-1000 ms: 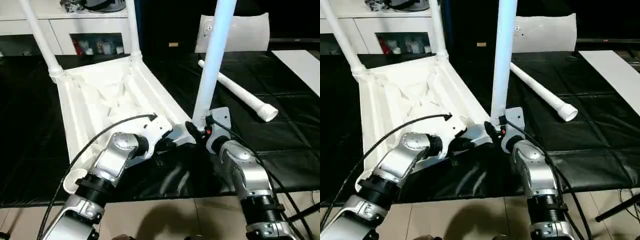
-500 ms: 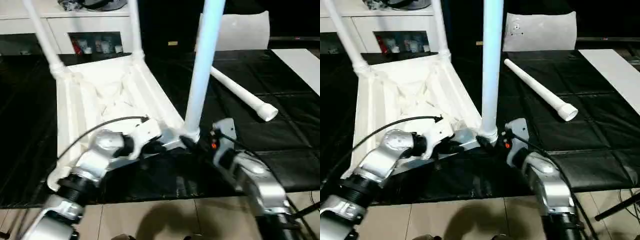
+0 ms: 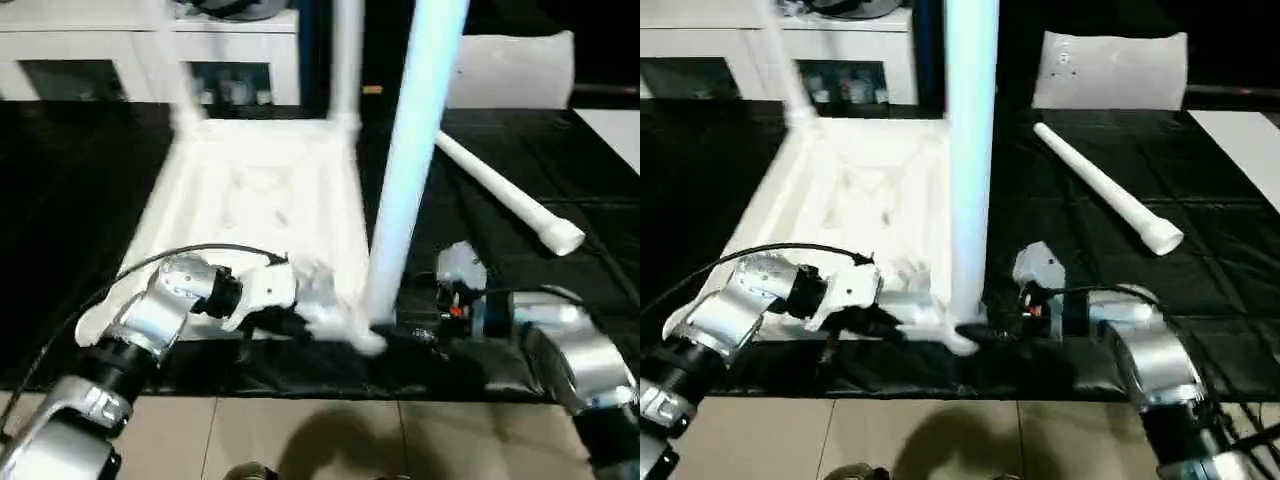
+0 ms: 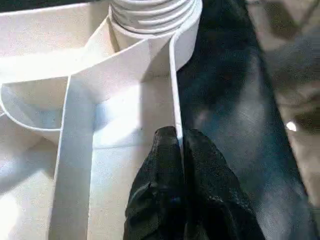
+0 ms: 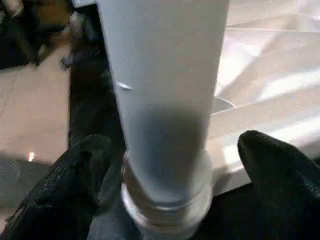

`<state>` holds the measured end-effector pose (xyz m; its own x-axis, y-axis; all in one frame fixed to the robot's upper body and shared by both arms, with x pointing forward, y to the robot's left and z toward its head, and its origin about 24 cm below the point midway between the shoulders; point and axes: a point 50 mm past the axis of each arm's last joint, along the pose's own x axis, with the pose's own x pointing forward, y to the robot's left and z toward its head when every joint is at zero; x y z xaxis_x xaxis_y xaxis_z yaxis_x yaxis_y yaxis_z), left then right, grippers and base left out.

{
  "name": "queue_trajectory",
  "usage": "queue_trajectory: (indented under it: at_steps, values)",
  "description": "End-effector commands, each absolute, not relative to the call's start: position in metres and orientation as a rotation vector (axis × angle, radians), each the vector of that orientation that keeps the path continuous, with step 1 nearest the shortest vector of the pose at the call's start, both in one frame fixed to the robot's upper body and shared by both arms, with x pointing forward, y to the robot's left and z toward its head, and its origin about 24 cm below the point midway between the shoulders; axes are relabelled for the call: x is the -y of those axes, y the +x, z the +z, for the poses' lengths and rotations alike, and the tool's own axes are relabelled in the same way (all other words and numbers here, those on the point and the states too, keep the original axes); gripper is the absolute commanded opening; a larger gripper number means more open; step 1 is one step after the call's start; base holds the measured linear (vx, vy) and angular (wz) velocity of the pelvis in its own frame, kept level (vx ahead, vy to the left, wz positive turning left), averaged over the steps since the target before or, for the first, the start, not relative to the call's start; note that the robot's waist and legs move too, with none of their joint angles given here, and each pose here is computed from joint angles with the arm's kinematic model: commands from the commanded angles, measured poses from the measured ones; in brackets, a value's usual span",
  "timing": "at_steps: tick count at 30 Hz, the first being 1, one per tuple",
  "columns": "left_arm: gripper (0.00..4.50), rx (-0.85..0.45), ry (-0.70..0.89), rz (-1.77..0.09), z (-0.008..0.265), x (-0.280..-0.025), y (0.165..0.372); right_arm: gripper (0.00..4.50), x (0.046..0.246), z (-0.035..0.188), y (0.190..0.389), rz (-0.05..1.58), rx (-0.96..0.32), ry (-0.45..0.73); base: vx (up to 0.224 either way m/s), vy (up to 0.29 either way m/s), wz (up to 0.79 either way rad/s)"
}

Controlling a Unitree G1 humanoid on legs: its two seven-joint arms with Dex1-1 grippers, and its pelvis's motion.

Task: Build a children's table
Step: Rotate leg to tighten

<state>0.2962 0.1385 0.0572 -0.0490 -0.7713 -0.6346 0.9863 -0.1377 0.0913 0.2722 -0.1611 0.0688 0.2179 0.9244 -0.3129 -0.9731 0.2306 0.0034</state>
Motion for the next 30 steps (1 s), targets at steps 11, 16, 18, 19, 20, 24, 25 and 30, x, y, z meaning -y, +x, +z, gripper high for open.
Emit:
queue_trajectory:
  at_steps: [11, 16, 18, 19, 20, 24, 25, 30]
  values:
    - [0.0, -0.466, 0.789, -1.812, 0.053, -0.125, 0.289, 4.06, 0.15, 0.063, 0.273, 1.516, -0.321, -0.266, 0.0, 0.0, 0.0]
    - [0.0, -0.467, 0.792, -1.825, 0.052, -0.124, 0.288, 3.68, 0.148, 0.061, 0.272, 1.555, -0.347, -0.243, 0.0, 0.0, 0.0]
    - [0.0, -0.469, 0.795, -1.828, 0.051, -0.125, 0.289, 3.33, 0.148, 0.06, 0.272, 1.564, -0.356, -0.239, 0.0, 0.0, 0.0]
    - [0.0, -0.47, 0.797, -1.828, 0.051, -0.125, 0.289, 3.32, 0.148, 0.059, 0.271, 1.567, -0.362, -0.233, 0.0, 0.0, 0.0]
    - [0.0, -0.47, 0.797, -1.828, 0.051, -0.125, 0.289, 3.26, 0.148, 0.059, 0.271, 1.567, -0.362, -0.233, 0.0, 0.0, 0.0]
    - [0.0, -0.473, 0.799, -1.826, 0.051, -0.126, 0.29, 2.84, 0.148, 0.058, 0.271, 1.573, -0.369, -0.214, 0.0, 0.0, 0.0]
    - [0.0, -0.473, 0.799, -1.825, 0.051, -0.126, 0.29, 2.84, 0.148, 0.058, 0.271, 1.574, -0.369, -0.212, 0.0, 0.0, 0.0]
    - [0.0, -0.474, 0.781, -1.808, 0.05, -0.128, 0.291, 2.72, 0.145, 0.056, 0.269, 1.579, -0.366, -0.183, 0.0, 0.0, 0.0]
